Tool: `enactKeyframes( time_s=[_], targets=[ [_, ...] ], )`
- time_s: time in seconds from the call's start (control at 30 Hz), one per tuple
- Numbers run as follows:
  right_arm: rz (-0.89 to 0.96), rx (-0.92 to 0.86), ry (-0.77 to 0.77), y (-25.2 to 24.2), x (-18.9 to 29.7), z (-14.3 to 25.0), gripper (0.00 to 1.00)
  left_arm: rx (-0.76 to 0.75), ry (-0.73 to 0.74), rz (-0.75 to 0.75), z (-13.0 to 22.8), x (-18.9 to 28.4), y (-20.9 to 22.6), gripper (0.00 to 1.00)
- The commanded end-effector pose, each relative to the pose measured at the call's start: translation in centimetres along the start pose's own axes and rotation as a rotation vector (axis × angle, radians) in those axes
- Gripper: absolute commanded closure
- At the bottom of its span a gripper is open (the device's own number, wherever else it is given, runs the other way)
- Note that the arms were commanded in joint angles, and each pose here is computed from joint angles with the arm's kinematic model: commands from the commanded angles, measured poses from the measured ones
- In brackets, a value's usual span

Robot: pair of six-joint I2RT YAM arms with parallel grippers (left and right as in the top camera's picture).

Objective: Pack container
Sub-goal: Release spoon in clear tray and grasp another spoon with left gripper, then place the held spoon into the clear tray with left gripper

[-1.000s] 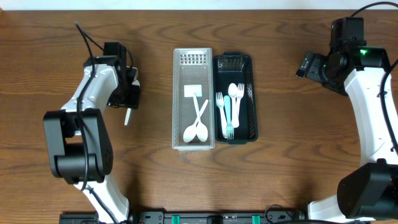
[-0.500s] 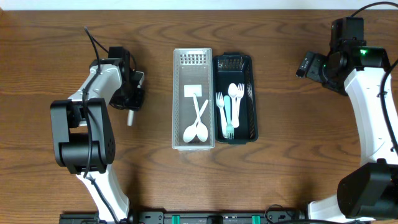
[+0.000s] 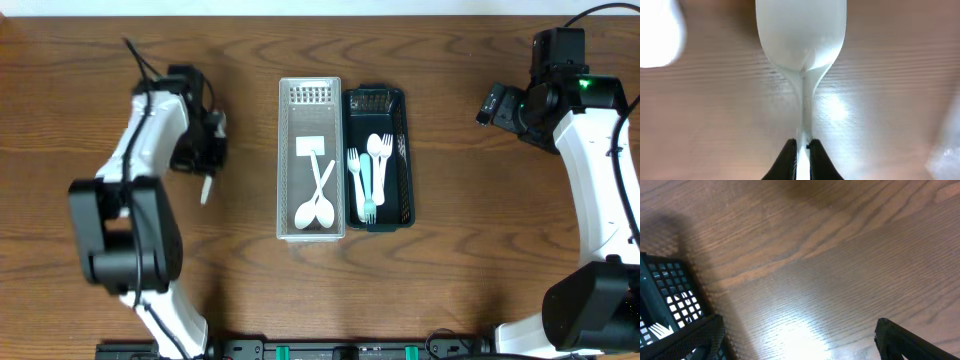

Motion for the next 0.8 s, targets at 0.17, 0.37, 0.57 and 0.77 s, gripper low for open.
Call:
enactKeyframes(
  time_s=[0.17, 0.37, 0.57, 0.77],
  targets=[
    [0.008, -0.001, 0.000, -0.1, -0.1, 0.0, 0.01, -0.053, -0.466, 0.255, 1.8, 15.0, -10.1, 0.94],
    [0.009, -0.001, 0.003, -0.1, -0.1, 0.0, 0.01, -0.098, -0.421, 0.203, 2.8, 12.8, -16.8, 0.94],
    [0.014, 0.000, 0.013, -0.1, -0.1, 0.2, 0.01, -0.123, -0.264, 0.137, 2.7, 6.7, -20.0, 0.94],
    [0.015, 0.001, 0.017, -0.2, -0.1, 0.3, 0.01, -0.071, -0.297, 0.130, 1.3, 7.2, -18.4, 0.90]
  ],
)
Point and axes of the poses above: each gripper's point midway between its finger pads, its own x axis back along the fingers, its own y axis along the line the jaws close on, z = x × y, the point moved 8 cm from there along x, back along the fingers
